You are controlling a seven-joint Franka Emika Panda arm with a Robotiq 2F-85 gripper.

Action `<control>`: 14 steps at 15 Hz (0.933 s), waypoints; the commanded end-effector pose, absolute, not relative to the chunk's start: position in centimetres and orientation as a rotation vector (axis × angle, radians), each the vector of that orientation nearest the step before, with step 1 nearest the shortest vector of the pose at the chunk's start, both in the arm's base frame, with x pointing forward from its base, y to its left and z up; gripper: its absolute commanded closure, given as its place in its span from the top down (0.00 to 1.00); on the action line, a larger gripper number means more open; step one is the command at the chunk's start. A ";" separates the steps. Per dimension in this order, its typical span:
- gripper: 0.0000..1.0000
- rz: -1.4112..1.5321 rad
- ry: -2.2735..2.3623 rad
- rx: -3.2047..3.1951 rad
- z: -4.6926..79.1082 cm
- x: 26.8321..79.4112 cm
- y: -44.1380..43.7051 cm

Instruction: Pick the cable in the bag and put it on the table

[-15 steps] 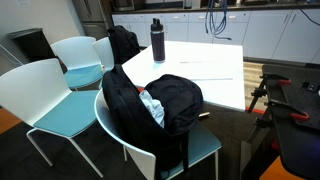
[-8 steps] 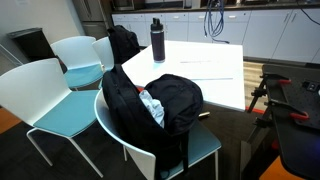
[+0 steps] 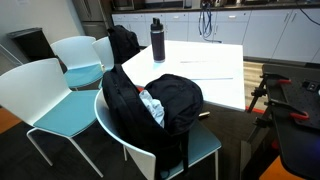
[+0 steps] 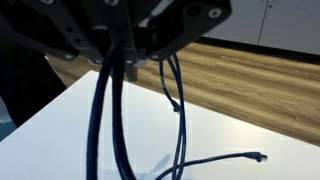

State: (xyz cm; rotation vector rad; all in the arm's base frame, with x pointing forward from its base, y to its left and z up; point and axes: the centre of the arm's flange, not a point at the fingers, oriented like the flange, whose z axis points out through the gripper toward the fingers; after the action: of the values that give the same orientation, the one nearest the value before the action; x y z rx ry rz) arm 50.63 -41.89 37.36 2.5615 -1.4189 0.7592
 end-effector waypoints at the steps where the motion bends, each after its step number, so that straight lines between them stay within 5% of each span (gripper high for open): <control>1: 0.03 0.719 -1.369 2.507 35.3 57.0 -44.9; 12: 0.03 0.472 -1.276 2.265 28.5 65.9 -42.7; 13: 0.30 0.461 -1.270 2.273 28.0 66.3 -42.3; 14: 0.36 0.447 -1.261 2.279 27.7 66.5 -41.9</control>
State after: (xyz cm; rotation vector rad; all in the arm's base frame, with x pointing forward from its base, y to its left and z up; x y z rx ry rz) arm 64.61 -42.37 28.02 2.2902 -1.2728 0.4832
